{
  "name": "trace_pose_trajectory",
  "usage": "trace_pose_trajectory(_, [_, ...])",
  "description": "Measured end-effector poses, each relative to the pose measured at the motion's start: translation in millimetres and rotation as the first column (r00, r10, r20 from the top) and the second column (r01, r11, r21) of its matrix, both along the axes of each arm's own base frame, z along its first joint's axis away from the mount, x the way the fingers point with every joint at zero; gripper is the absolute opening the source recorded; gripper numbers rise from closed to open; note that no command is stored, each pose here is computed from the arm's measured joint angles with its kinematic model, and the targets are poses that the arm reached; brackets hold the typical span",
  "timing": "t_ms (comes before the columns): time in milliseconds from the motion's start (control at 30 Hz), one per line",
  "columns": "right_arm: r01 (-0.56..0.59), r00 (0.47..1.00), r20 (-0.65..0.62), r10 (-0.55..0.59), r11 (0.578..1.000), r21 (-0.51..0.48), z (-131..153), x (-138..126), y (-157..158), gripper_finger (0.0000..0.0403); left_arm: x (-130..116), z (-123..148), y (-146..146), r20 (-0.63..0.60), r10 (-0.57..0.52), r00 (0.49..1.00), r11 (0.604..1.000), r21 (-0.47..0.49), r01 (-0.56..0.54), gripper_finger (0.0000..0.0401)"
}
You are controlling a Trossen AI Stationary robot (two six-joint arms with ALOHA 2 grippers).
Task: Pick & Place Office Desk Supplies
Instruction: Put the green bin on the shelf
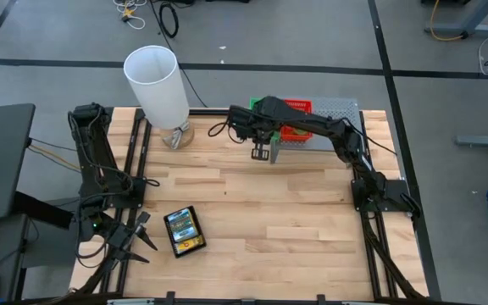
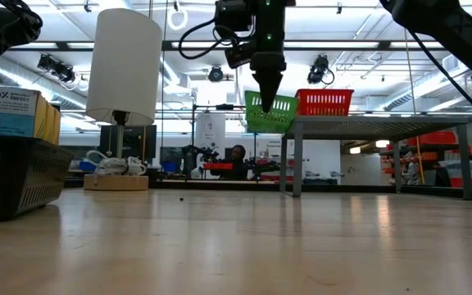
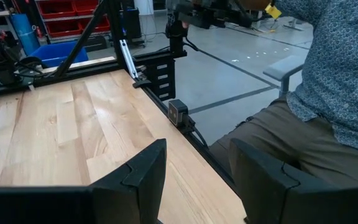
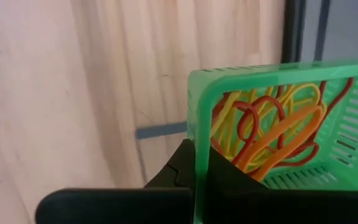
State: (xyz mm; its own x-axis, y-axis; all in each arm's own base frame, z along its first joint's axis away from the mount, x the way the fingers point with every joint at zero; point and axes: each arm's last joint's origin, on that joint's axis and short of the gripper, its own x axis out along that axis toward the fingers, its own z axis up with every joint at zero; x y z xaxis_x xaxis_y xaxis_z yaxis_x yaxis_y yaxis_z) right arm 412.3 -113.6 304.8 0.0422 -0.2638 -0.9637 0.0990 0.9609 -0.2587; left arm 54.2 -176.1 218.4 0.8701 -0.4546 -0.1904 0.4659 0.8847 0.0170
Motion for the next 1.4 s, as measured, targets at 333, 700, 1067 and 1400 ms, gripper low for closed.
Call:
trace_pose_trajectory(333, [-0.143,0.990,0.019,0.142,0.982,0.120,-1,6,27,0.0000,0,0,0,0.002,-0.002,1.000,1.000,0.005,0.002,0.0181])
trace_pose_trajectory(700, [-0.264,0.965,0.032,0.262,0.953,0.150,-2,15,79,0.0000,0,0,0,0.003,-0.002,1.000,1.000,0.006,0.002,0.0181])
trace_pose_trajectory(1067, [-0.325,0.945,0.023,0.326,0.932,0.161,-73,30,102,0.0000,2,1,2,0.031,0.094,0.995,0.996,0.005,-0.094,0.0181])
trace_pose_trajectory(1400, [-0.302,0.953,0.051,0.298,0.945,0.126,-136,29,90,0.0053,31,-8,8,0.010,0.295,0.956,0.956,0.005,-0.295,0.0181])
